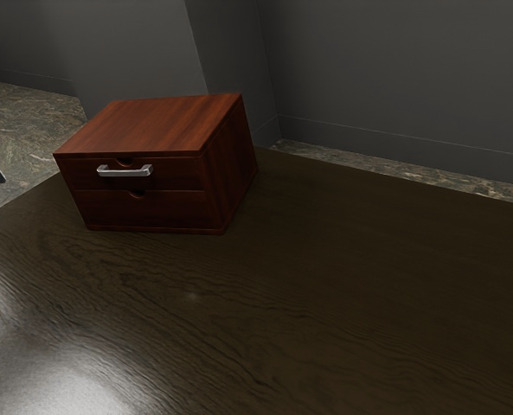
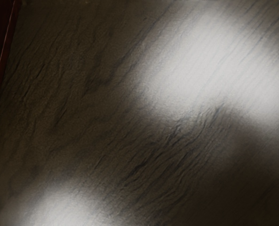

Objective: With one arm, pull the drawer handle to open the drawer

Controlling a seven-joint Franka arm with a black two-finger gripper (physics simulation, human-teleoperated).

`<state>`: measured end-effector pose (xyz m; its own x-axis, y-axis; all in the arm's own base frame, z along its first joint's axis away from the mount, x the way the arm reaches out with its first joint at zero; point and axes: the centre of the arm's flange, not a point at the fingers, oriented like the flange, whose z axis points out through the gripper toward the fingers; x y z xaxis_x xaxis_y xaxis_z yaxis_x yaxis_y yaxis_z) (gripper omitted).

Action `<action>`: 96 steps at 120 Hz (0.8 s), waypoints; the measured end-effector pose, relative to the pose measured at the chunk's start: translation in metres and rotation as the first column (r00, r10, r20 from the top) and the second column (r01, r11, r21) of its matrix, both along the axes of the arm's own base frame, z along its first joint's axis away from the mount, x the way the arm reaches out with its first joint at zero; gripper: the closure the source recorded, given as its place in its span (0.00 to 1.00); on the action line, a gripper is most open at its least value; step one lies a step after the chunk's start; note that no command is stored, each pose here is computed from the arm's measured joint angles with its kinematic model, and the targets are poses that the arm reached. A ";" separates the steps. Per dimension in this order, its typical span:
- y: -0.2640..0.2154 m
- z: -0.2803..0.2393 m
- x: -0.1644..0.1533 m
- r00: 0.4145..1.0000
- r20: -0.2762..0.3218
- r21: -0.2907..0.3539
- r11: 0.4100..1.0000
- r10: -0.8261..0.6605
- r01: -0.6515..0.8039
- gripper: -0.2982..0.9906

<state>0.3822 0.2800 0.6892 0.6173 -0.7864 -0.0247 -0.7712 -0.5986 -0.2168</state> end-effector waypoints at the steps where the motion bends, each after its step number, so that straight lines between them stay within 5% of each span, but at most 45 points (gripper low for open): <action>1: 0.000 0.000 0.001 1.000 0.003 0.004 1.000 -0.011 0.011 0.24; 49: -0.001 -0.044 0.091 0.908 0.120 0.062 0.915 -0.402 0.398 0.38; 75: 0.000 -0.051 0.118 0.838 0.221 0.099 0.866 -0.500 0.490 0.42; 96: 0.020 -0.044 0.127 0.812 0.227 0.168 0.843 -0.537 0.511 0.42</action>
